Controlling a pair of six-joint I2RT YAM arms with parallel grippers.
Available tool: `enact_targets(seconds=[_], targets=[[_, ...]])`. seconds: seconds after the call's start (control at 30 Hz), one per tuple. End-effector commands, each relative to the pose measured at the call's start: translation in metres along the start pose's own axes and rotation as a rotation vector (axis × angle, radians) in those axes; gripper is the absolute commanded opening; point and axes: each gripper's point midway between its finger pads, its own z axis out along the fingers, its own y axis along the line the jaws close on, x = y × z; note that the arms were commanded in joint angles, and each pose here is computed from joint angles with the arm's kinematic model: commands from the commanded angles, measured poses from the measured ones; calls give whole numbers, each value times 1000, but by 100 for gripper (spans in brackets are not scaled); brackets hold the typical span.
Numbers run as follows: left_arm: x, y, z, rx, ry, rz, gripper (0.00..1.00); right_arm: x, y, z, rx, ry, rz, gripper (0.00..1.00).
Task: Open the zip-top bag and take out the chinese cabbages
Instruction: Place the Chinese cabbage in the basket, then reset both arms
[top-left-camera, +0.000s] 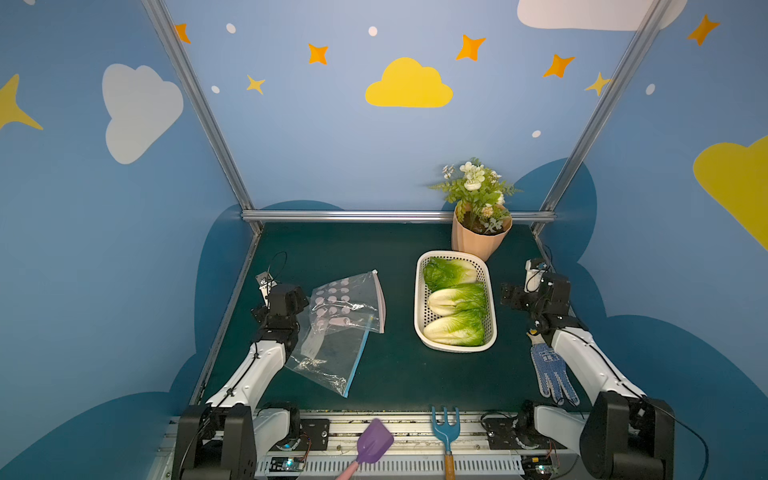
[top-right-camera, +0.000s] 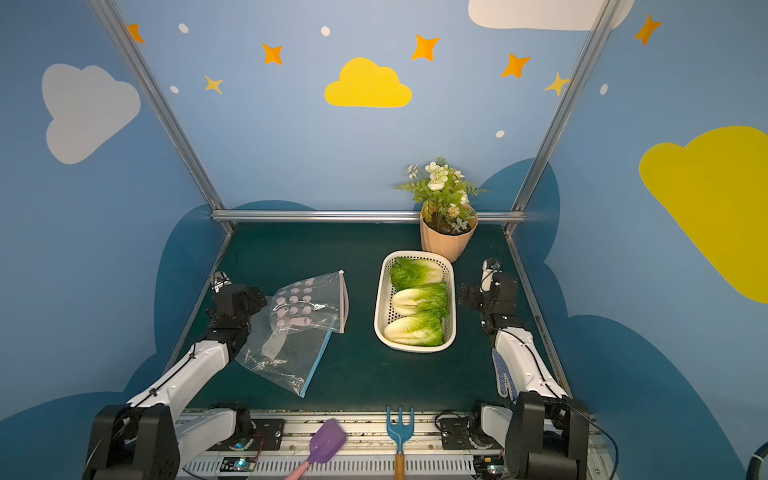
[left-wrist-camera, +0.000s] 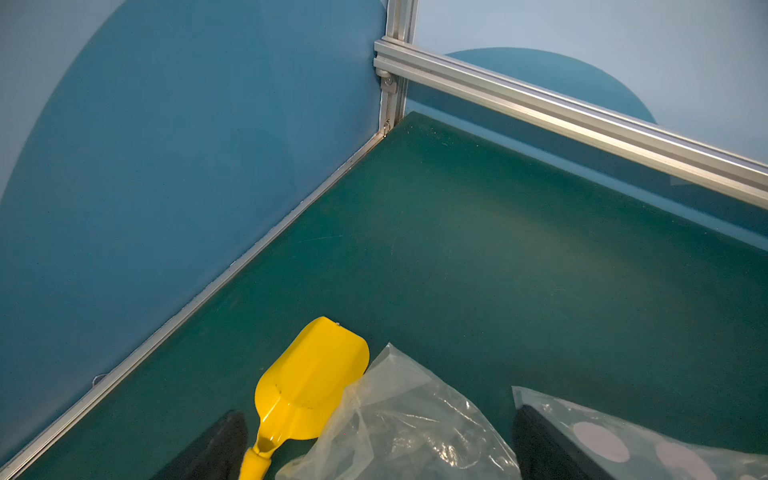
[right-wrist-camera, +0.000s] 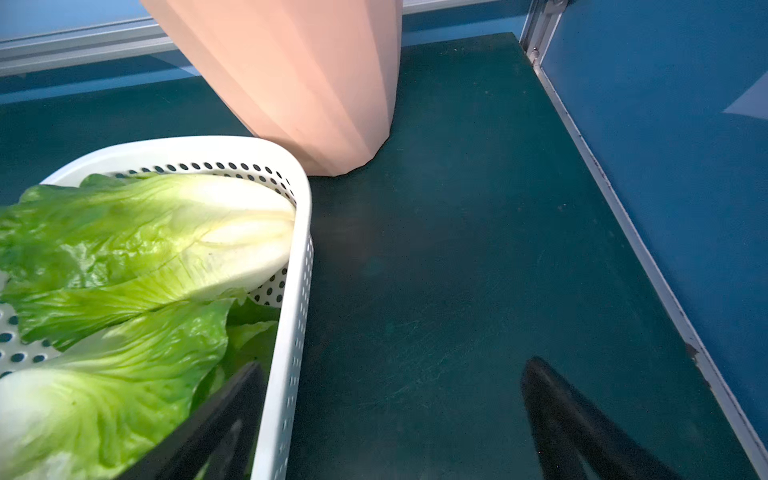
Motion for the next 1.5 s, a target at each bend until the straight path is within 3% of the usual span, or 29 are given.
enact_targets(seconds=[0.0, 0.23, 0.53, 0.93, 1.13, 1.47], targets=[[-21, -12, 0, 67, -122, -1, 100, -23, 5, 2, -33, -148, -15, 95], [8, -16, 14, 94, -108, 4, 100, 6, 11, 22, -81, -114, -27, 95], [23, -22, 22, 151, -148, 21, 100, 21, 26, 22, -140, -197, -95, 95], [43, -45, 40, 230, -73, 99, 100, 30, 58, 35, -227, -231, -208, 95], [44, -50, 52, 206, -13, 122, 100, 34, 47, 53, -183, -216, -144, 95], [43, -49, 53, 206, -12, 118, 100, 35, 45, 53, -206, -187, -131, 96]])
